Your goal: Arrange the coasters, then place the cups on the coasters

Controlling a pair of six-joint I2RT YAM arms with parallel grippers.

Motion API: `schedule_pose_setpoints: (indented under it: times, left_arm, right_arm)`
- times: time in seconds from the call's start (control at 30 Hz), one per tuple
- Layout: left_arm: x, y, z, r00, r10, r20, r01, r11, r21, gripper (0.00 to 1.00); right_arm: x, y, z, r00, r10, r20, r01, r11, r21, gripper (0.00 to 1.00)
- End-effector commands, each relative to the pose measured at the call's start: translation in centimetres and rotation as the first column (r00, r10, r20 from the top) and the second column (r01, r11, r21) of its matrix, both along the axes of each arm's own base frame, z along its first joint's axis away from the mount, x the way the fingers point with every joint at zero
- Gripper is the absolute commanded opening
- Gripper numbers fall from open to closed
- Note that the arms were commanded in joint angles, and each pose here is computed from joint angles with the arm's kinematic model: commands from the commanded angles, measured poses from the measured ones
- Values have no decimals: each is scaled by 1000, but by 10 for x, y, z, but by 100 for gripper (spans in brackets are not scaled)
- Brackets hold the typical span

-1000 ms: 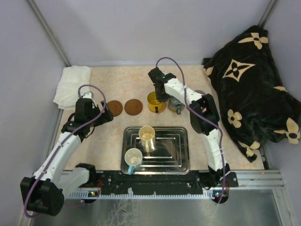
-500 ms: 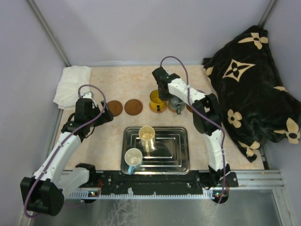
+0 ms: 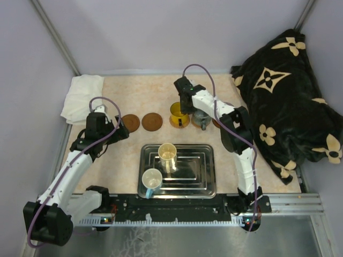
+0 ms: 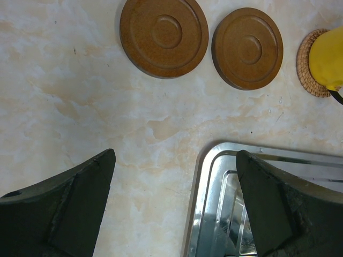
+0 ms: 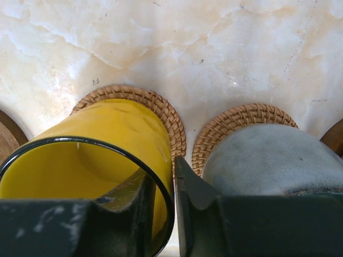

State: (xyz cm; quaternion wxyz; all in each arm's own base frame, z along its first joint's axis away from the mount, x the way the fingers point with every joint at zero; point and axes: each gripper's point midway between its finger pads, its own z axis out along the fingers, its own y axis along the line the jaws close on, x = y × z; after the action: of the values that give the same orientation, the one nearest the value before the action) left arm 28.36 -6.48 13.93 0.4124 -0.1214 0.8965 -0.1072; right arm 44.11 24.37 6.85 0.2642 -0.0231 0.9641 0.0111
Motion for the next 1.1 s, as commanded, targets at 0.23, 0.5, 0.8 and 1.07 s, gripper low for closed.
schedule_pose_setpoints:
  times: [0.23,0.5,0.8,1.07]
  left_arm:
    - [4,-3,5,1000,-11,29,11,1000,-5,100]
    - [3,-2,3,1000,-9,24,9,1000,-1,100]
    - [3,-3,3,1000,-10,26,10,1000,-3,100]
    - [5,-4,15,998,-21,61,21,1000,-5,100]
  right_arm:
    - [8,3,43,993,27,111,-29,999,24,30]
    - [18,13,63,985,48,167,-55,998,41,31]
    - [31,20,104,965,56,256,-69,997,42,35]
    - [22,19,144,935,55,351,-67,998,22,36]
